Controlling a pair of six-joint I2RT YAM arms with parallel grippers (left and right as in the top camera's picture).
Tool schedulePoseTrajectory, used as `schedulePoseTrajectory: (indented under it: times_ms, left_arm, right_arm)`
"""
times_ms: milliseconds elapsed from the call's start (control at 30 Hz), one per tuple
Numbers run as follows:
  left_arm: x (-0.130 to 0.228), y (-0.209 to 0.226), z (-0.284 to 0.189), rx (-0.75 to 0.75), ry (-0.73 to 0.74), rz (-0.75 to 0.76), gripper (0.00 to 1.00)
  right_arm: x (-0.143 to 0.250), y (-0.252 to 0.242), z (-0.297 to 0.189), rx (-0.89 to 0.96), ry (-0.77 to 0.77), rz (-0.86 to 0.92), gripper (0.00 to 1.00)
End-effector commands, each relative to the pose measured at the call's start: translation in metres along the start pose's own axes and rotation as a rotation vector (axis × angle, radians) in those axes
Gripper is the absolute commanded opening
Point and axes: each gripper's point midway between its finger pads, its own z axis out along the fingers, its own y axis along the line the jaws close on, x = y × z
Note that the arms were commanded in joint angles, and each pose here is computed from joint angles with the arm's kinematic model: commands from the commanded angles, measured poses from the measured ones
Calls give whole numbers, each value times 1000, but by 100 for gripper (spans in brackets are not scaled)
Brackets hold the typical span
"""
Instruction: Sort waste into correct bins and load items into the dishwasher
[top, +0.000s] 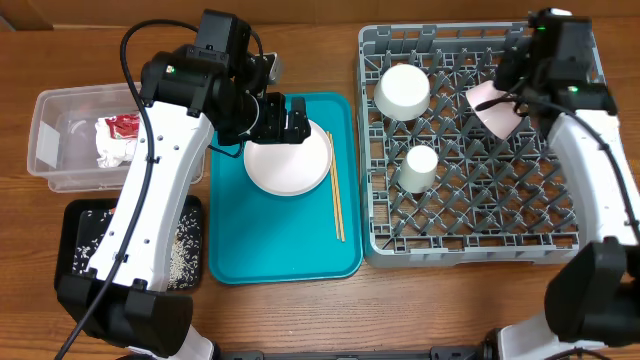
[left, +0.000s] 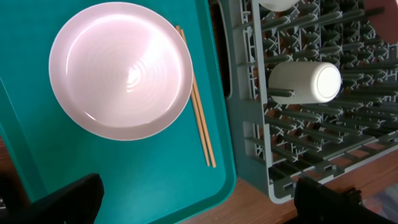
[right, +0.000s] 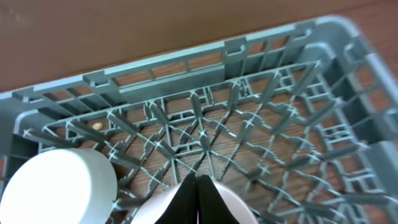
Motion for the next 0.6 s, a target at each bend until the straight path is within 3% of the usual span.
schedulePoseTrajectory:
  times_ms: [0,567]
  left_arm:
    - [-2,-5,-7,3,-21,23,100]
    - [-2,-5,-7,3,-21,22,100]
  right_arm:
    - [12,7,24,-141,54,55,4]
    - [87,1,21,-128,361,95,5]
